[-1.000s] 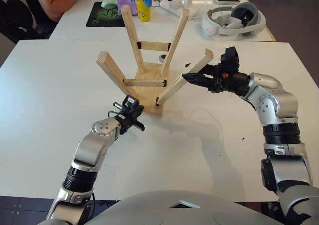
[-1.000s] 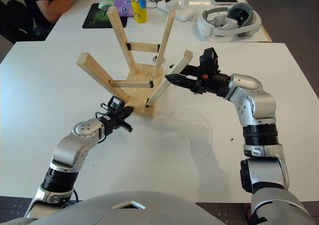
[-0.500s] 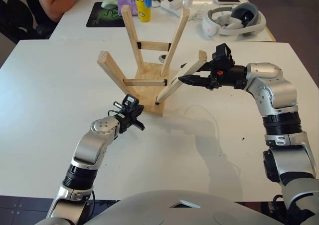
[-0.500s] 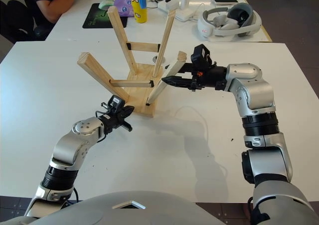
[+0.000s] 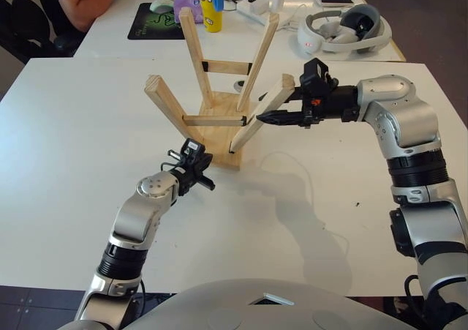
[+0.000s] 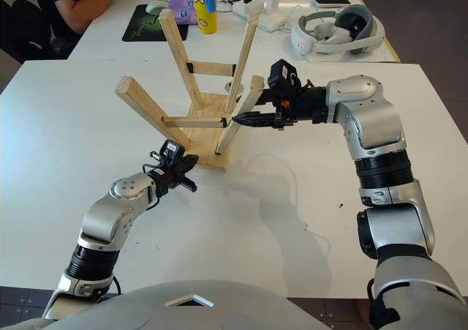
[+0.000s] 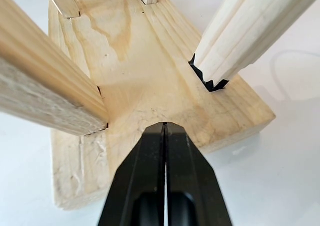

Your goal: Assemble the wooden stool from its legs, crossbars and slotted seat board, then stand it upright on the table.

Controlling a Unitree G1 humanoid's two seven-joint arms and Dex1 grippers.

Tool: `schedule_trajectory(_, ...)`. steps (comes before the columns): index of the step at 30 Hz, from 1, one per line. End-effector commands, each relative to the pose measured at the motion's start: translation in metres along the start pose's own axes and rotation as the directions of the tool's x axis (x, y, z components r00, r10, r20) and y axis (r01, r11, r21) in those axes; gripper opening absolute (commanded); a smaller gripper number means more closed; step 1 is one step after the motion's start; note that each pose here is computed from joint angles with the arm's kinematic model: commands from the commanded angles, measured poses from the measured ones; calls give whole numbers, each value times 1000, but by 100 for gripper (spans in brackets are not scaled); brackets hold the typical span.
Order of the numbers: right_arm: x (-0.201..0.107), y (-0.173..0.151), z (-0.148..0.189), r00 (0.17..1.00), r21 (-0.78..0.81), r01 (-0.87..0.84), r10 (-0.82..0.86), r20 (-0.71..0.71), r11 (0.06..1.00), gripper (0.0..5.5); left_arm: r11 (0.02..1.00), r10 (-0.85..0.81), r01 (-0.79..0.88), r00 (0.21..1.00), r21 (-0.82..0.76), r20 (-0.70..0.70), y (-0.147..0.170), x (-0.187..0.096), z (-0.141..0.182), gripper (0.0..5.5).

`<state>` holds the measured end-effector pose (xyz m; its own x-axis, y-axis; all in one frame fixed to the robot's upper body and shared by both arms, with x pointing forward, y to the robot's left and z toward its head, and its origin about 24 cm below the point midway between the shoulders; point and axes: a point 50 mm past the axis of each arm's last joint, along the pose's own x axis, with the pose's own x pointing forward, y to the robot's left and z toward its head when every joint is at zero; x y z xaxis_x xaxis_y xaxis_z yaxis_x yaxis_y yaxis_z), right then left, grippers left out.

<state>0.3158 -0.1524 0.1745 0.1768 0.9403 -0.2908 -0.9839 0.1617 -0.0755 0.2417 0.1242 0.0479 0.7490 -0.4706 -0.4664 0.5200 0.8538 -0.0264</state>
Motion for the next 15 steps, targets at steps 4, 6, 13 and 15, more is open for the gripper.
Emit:
schedule_trajectory(4,10,4,-17,995,43,-9,13,-99,999,205,999,3,-7,996,-38,-84,-2,3,-18,0)
schedule_trajectory(6,12,4,-21,994,54,-1,7,-112,999,205,999,2,-5,996,-39,-84,-3,3,-19,0)
schedule_trajectory(13,15,-4,-27,989,88,27,-13,-149,996,205,999,-4,1,996,-42,-84,-4,5,-20,0)
schedule_trajectory(15,16,-6,-28,984,74,27,-13,-176,997,205,999,-3,0,997,-43,-83,-4,6,-19,0)
